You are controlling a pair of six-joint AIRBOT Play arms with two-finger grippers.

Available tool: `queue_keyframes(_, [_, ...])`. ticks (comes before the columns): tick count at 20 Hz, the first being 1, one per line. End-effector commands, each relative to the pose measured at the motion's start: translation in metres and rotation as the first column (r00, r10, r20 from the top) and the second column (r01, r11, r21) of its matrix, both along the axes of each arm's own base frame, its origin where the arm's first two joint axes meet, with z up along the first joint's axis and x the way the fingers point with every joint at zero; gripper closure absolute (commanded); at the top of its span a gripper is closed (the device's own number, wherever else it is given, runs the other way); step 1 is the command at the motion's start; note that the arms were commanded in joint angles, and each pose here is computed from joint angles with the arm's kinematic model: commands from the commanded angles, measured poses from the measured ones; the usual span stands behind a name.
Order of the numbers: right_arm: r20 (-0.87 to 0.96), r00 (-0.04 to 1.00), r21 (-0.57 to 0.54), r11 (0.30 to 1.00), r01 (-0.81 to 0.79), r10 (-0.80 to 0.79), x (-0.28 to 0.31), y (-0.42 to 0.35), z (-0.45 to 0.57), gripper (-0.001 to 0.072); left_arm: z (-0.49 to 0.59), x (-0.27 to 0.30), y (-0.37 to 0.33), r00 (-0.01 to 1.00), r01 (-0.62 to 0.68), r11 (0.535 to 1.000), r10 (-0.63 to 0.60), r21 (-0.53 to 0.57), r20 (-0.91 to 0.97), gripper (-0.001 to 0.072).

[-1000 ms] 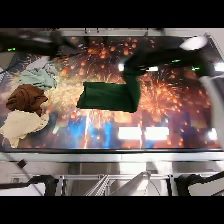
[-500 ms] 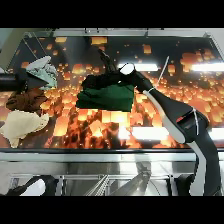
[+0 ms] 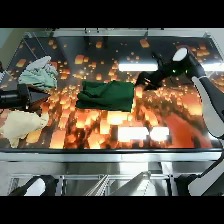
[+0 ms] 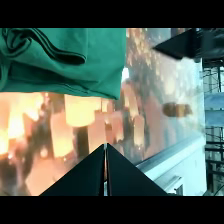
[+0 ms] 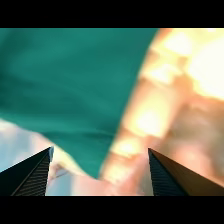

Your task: Fold the shirts.

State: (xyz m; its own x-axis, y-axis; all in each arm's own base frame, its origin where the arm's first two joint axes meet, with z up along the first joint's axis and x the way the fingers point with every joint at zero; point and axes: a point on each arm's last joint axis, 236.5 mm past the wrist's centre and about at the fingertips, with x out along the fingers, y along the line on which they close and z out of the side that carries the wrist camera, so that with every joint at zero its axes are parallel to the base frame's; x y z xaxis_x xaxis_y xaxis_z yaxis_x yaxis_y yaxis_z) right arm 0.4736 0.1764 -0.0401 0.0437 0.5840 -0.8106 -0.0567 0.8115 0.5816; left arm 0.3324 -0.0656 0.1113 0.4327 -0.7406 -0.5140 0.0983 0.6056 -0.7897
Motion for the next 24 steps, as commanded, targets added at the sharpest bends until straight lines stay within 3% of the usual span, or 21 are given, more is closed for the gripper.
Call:
queue_keyframes(1, [-0.088,0.985,-0.041,0.988,0.148,-0.151,-0.011,-0.022,-0.053,0.0048,0.0,-0.01,-0.005,1.0,0.002,1.0,-0.002,-0.006,0.005,0.0679])
queue_keyframes(6, [-0.102,0.985,0.112,0.982,0.151,-0.14,-0.011,0.052,-0.074,0.005,0.006,-0.012,-0.006,1.0,0.004,1.0,-0.004,0.0,0.02,0.0679])
queue_keyframes(7, [-0.098,0.987,0.139,0.98,0.144,-0.131,-0.012,0.065,-0.074,0.0089,0.006,-0.012,-0.006,1.0,0.004,1.0,-0.004,-0.001,0.021,0.0679])
queue_keyframes(9, [-0.071,0.991,0.193,0.973,0.128,-0.117,-0.01,0.088,-0.07,0.0305,0.006,-0.013,-0.007,1.0,0.007,1.0,-0.007,-0.002,0.019,0.068])
queue_keyframes(10, [-0.057,0.992,0.218,0.968,0.121,-0.111,-0.009,0.096,-0.064,0.0517,0.006,-0.014,-0.007,1.0,0.011,1.0,-0.011,-0.003,0.017,0.0679])
queue_keyframes(11, [-0.054,0.993,0.244,0.963,0.118,-0.108,-0.008,0.1,-0.056,0.0668,0.006,-0.015,-0.008,1.0,0.018,1.0,-0.018,-0.005,0.013,0.068])
queue_keyframes(15, [0.04,0.999,0.237,0.971,-0.011,0.002,-0.011,0.085,0.022,0.0688,0.006,-0.017,-0.009,1.0,0.025,1.0,-0.024,-0.007,0.012,0.0679])
queue_keyframes(17, [0.082,0.997,0.137,0.99,-0.01,-0.002,-0.005,0.034,0.078,0.0688,0.006,-0.016,-0.009,1.0,0.024,1.0,-0.024,-0.006,0.012,0.0679])
queue_keyframes(19, [0.104,0.987,0.024,0.992,0.122,-0.124,0.009,-0.053,0.127,0.0688,0.006,-0.016,-0.009,1.0,0.024,1.0,-0.024,-0.006,0.012,0.0679])
queue_keyframes(21, [0.084,0.922,-0.069,0.92,0.385,-0.379,0.017,-0.163,0.146,0.0688,0.006,-0.016,-0.009,1.0,0.024,1.0,-0.024,-0.006,0.012,0.0679])
queue_keyframes(24, [-0.072,0.731,-0.248,0.723,0.645,-0.678,-0.032,-0.3,0.112,0.0688,0.006,-0.016,-0.009,1.0,0.025,1.0,-0.024,-0.007,0.012,0.0679])
